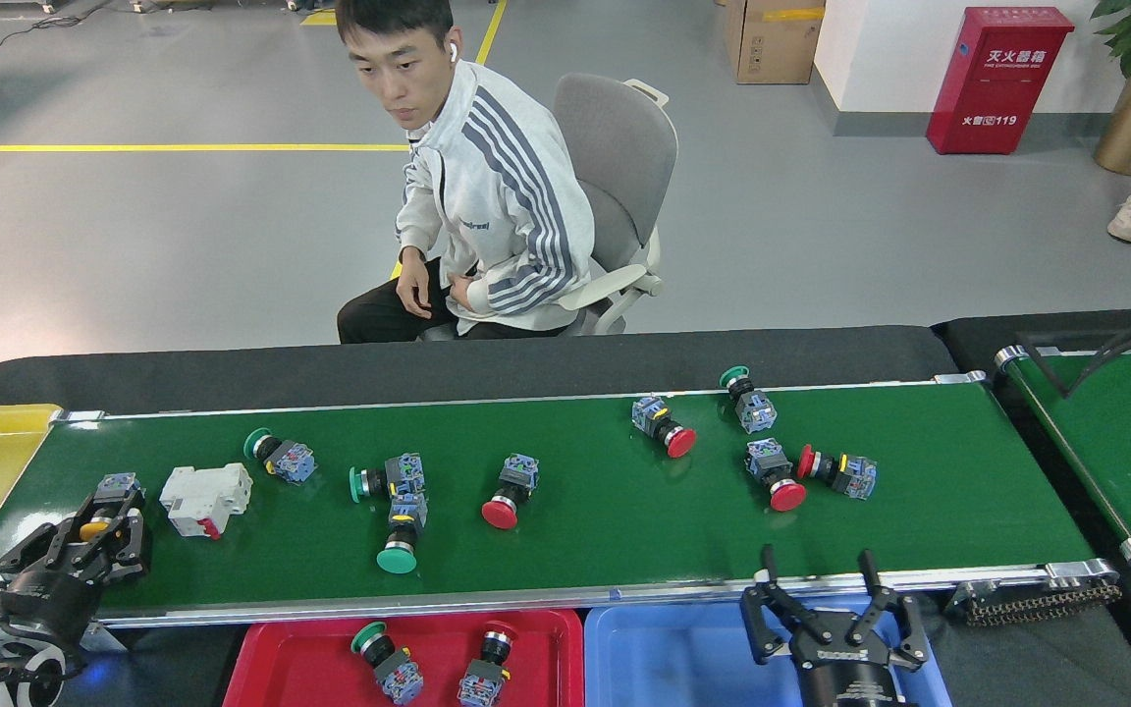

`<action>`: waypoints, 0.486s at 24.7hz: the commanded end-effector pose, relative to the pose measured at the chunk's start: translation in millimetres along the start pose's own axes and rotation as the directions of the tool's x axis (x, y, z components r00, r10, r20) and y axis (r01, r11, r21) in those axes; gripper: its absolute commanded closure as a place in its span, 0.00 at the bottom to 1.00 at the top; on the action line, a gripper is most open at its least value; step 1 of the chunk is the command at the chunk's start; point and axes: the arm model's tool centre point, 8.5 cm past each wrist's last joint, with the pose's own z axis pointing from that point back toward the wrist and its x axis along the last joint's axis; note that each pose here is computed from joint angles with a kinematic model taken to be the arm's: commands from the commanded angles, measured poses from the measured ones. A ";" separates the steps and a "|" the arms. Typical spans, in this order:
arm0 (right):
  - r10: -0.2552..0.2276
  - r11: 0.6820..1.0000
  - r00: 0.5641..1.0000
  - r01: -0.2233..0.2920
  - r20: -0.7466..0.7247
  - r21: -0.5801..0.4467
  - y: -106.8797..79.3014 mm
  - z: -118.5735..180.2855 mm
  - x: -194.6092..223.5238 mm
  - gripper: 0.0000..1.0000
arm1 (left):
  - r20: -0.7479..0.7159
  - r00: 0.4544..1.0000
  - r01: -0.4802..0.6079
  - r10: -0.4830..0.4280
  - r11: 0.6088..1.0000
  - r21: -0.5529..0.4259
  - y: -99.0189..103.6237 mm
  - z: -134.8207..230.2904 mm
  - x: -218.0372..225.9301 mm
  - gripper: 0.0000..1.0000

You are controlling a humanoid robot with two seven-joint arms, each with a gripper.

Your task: Pick switch part from conveyor to tray

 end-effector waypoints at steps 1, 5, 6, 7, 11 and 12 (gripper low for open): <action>0.002 1.000 1.000 -0.002 -0.026 -0.006 -6.9 -5.0 -1.6 0.02 | 0.108 0.994 0.011 -0.020 0.996 0.085 27.4 -4.0 12.1 0.95; 0.061 0.996 0.996 -0.056 -0.073 0.067 -4.8 -11.2 -5.4 0.02 | 0.416 0.901 0.055 -0.119 0.985 0.162 48.7 22.6 69.6 0.90; 0.071 0.994 0.995 -0.065 -0.072 0.082 -5.8 -15.9 -4.3 0.02 | 0.449 0.883 0.073 -0.136 0.985 0.156 43.0 33.5 85.8 0.89; 0.074 0.992 0.995 -0.066 -0.070 0.104 -5.0 -21.2 -2.8 0.02 | 0.491 0.859 0.089 -0.147 0.986 0.140 34.6 46.5 107.7 0.83; 0.074 0.992 0.996 -0.069 -0.044 0.101 -11.7 -46.6 12.0 0.02 | 0.597 0.791 0.130 -0.132 0.990 0.047 5.2 82.6 166.8 0.48; 0.081 0.991 0.996 -0.077 -0.035 0.106 -10.3 -52.7 15.5 0.02 | 0.609 0.783 0.128 -0.125 0.991 0.040 2.5 86.3 175.4 0.35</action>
